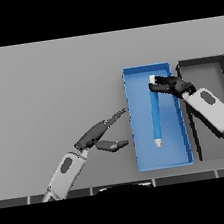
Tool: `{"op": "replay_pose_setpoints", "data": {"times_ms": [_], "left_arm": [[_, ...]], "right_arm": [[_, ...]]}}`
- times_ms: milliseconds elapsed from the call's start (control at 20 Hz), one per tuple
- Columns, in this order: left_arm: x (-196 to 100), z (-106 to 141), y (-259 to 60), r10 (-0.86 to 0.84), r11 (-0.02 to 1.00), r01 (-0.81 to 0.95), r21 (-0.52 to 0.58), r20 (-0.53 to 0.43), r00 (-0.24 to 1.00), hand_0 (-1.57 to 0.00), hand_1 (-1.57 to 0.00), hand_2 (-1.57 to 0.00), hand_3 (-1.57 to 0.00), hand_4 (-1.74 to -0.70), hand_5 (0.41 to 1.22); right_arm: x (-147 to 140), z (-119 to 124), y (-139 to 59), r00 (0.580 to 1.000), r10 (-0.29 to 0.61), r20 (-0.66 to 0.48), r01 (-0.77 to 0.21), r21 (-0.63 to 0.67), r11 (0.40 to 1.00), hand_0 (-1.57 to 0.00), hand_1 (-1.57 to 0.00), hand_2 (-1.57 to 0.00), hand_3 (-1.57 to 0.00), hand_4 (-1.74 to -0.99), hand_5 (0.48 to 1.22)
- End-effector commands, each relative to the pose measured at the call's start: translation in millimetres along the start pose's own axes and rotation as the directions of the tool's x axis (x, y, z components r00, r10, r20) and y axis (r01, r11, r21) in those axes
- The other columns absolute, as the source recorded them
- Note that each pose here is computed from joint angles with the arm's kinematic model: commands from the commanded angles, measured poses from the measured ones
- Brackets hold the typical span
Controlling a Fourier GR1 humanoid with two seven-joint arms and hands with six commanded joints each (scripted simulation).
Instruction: Pick up the blue pipe and place it into the blue bin.
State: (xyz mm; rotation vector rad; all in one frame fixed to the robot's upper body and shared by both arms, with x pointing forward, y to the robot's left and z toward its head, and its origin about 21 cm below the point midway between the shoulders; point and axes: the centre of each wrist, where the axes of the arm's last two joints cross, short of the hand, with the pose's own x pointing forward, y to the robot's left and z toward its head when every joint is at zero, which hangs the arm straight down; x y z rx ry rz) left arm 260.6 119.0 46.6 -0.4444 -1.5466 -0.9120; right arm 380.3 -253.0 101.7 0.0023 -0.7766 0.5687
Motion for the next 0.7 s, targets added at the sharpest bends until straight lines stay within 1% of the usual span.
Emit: {"op": "replay_pose_setpoints", "data": {"times_ms": [0,50,100,200,300,350,450,550,650], "left_arm": [[1,2,2,-0.003,1.000,0.003,0.006,0.005,1.000,0.00,0.00,0.00,0.00,-0.88,0.480],[2,1,1,-0.003,1.000,0.003,0.004,-0.005,1.000,0.00,0.00,0.00,0.00,-0.88,0.478],[1,3,0,-0.001,1.000,0.001,0.009,0.000,1.000,0.00,0.00,0.00,0.00,-0.88,0.476],[0,1,-2,-0.003,1.000,0.003,0.007,-0.011,1.000,0.00,0.00,0.00,0.00,-0.88,0.474],[4,0,1,-0.006,1.000,0.006,0.013,0.006,1.000,0.00,0.00,0.00,0.00,-0.88,0.474],[2,1,-1,-0.007,1.000,0.007,0.011,-0.003,1.000,0.00,0.00,0.00,0.00,-0.88,0.476],[1,1,-1,-0.004,1.000,0.004,0.008,-0.004,1.000,0.00,0.00,0.00,0.00,-0.89,0.478],[4,-5,-1,-0.002,1.000,0.002,0.006,-0.021,1.000,0.00,0.00,0.00,0.00,-0.89,0.480],[5,-8,1,-0.006,1.000,0.006,0.011,-0.013,1.000,0.00,0.00,0.00,0.00,-0.89,0.480]], "right_arm": [[0,-2,1.7,1.000,0.013,0.006,-0.013,-0.001,1.000,-0.07,-0.07,-0.06,-0.04,-1.131,0.829],[-3,-4,-0.1,1.000,0.018,0.008,-0.018,-0.004,1.000,-0.19,-0.09,-0.05,-0.03,-1.131,0.809],[-4,-3,-0.5,1.000,0.012,0.005,-0.012,-0.009,1.000,-0.38,-0.18,-0.08,-0.03,-1.144,0.792],[-4,-4,0.5,1.000,0.011,0.023,-0.011,0.003,1.000,-0.24,-0.12,-0.05,-0.02,-1.153,0.777],[-5,-5,0.8,1.000,-0.003,0.022,0.002,0.021,1.000,-0.15,-0.07,-0.03,-0.01,-1.160,0.800],[-4,-6,1.6,0.999,-0.022,0.028,0.021,0.024,0.999,-0.12,-0.06,-0.03,-0.01,-1.154,0.809],[-3,-5,-0.2,0.999,-0.015,0.038,0.014,0.021,1.000,-0.21,-0.10,-0.02,0.00,-1.152,0.804],[-2,-4,-1.5,0.999,-0.019,0.036,0.018,0.019,1.000,-0.21,-0.10,-0.02,0.00,-1.152,0.795],[-1,-5,3.5,0.999,0.000,0.032,-0.001,0.030,1.000,-0.21,-0.10,-0.02,0.00,-1.152,0.798]]}}
